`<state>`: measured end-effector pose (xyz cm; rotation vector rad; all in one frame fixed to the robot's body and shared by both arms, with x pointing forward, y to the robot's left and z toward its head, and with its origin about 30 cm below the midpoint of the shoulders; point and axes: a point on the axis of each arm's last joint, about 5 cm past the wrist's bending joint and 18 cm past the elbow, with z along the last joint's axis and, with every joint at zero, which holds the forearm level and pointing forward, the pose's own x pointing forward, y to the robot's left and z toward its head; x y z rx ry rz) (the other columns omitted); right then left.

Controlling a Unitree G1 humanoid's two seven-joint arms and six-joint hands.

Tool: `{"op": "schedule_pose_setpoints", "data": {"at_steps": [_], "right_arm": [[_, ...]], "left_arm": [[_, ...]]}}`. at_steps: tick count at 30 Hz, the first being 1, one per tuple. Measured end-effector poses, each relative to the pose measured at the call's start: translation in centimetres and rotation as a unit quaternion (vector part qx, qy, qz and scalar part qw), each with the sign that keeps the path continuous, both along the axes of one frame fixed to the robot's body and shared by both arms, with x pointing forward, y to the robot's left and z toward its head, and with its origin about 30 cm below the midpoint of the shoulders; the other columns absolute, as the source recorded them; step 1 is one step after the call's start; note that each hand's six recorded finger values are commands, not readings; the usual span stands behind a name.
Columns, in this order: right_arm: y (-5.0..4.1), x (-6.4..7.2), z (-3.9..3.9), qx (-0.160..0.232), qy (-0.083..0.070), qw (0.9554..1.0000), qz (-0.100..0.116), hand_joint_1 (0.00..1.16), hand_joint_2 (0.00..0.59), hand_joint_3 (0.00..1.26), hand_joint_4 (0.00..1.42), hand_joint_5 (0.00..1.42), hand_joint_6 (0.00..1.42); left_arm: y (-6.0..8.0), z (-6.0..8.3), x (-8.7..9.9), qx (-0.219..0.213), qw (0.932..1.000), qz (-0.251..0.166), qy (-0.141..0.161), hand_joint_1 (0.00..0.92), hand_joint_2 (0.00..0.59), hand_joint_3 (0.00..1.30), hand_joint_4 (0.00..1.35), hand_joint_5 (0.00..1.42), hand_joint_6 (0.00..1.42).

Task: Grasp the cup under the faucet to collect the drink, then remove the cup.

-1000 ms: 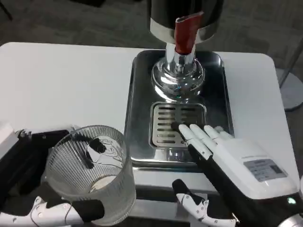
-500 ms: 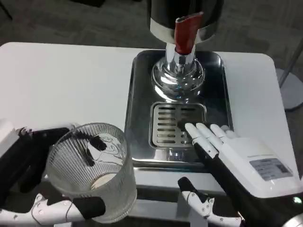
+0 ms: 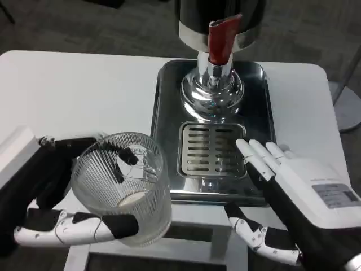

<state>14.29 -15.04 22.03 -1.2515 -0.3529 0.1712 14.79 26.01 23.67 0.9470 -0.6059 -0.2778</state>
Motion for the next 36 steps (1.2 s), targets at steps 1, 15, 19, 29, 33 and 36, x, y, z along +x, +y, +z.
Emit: {"op": "schedule_pose_setpoints", "data": {"at_steps": [1, 15, 19, 29, 33, 36], "right_arm": [[-0.05, 0.0, 0.04, 0.002, -0.001, 1.0, -0.003, 0.4, 0.494, 0.0, 0.0, 0.0, 0.01], [-0.63, 0.3, 0.35, 0.008, -0.005, 0.9996, -0.027, 0.39, 0.494, 0.0, 0.0, 0.0, 0.02], [-0.96, 0.2, 0.37, 0.009, -0.002, 0.9993, -0.037, 0.39, 0.494, 0.0, 0.0, 0.0, 0.02], [-1.74, -0.1, 0.5, 0.015, 0.002, 0.9989, -0.045, 0.39, 0.494, 0.0, 0.0, 0.0, 0.02], [-1.92, -0.2, 0.69, 0.016, -0.002, 0.9989, -0.043, 0.39, 0.49, 0.0, 0.0, 0.0, 0.03], [-2.06, -0.2, 0.73, 0.019, -0.002, 0.9989, -0.043, 0.38, 0.488, 0.0, 0.0, 0.0, 0.03]], "left_arm": [[0.0, 0.0, 0.2, -0.005, 1.0, 0.004, 0.0, 0.354, 0.158, 0.99, 1.25, 1.42, 1.42], [-0.4, -0.1, 4.5, 0.006, 0.9984, 0.05, -0.026, 0.354, 0.158, 0.99, 1.25, 1.42, 1.42], [-0.8, -0.1, 6.3, 0.009, 0.9978, 0.057, -0.032, 0.349, 0.161, 0.99, 1.25, 1.42, 1.42], [-2.5, -0.4, 10.2, 0.019, 0.9972, 0.066, -0.03, 0.343, 0.163, 0.99, 1.25, 1.42, 1.42], [-3.1, -0.4, 11.0, 0.02, 0.9976, 0.061, -0.027, 0.343, 0.163, 0.99, 1.25, 1.42, 1.42], [-3.7, -0.3, 11.5, 0.029, 0.9976, 0.057, -0.026, 0.342, 0.163, 0.99, 1.25, 1.42, 1.42]]}}
